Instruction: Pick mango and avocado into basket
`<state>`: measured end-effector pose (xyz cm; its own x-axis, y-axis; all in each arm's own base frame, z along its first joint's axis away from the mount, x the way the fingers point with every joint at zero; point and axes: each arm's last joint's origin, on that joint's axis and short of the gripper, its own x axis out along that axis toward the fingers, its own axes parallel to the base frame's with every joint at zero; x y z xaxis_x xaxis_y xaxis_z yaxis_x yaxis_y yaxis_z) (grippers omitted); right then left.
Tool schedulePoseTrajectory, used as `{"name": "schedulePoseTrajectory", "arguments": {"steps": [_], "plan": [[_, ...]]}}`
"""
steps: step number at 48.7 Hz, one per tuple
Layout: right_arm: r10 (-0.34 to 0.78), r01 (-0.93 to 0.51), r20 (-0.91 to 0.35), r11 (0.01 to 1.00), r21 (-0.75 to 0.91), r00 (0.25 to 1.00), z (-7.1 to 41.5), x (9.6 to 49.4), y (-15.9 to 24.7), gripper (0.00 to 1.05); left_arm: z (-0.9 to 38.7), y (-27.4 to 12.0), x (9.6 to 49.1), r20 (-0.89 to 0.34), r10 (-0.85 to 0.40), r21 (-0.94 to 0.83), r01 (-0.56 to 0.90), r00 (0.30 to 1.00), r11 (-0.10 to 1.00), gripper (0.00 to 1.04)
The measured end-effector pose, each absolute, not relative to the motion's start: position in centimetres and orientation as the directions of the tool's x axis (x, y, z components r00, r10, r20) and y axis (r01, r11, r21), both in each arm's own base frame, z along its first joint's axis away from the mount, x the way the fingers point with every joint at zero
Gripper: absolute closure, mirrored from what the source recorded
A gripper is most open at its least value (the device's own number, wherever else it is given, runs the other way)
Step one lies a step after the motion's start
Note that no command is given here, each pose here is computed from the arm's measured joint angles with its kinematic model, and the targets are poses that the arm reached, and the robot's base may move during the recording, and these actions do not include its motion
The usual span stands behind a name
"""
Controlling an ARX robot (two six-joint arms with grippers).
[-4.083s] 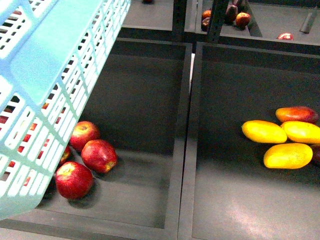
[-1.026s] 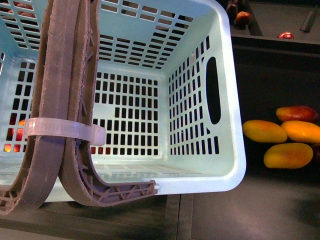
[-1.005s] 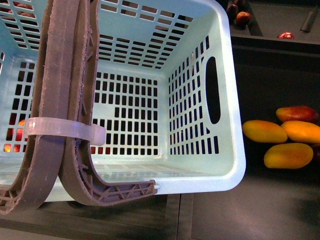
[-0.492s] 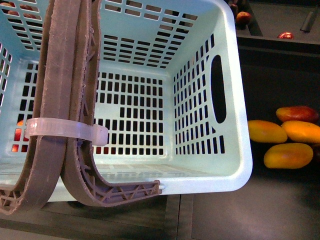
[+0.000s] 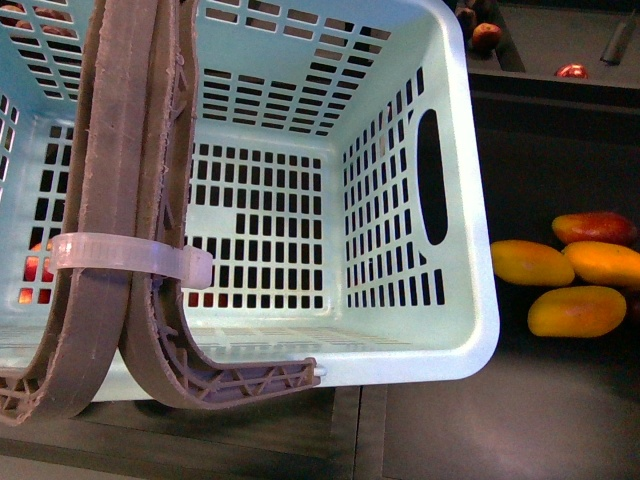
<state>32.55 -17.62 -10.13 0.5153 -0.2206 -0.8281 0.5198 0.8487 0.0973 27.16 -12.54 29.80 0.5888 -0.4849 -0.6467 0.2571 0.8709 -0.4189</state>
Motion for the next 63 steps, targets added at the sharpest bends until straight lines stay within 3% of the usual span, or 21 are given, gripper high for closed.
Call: {"name": "schedulePoseTrajectory", "arguments": {"steps": [28, 46, 63], "plan": [[-0.212, 0.521, -0.836, 0.848, 0.1, 0.506, -10.6, 32.4, -17.3, 0.08, 29.8, -12.5, 27.2, -0.647, -0.485, -0.419, 0.257, 0.589, 0.871, 0.95], [-0.213, 0.523, -0.834, 0.846, 0.103, 0.509, -10.6, 32.4, -17.2, 0.42, 29.8, -12.5, 27.2, -0.647, -0.485, -0.419, 0.257, 0.589, 0.871, 0.95], [-0.209, 0.524, -0.831, 0.844, 0.113, 0.516, -9.4, 31.8, -17.1, 0.44, 29.8, -12.5, 27.2, -0.647, -0.485, -0.419, 0.258, 0.589, 0.871, 0.95]]}}
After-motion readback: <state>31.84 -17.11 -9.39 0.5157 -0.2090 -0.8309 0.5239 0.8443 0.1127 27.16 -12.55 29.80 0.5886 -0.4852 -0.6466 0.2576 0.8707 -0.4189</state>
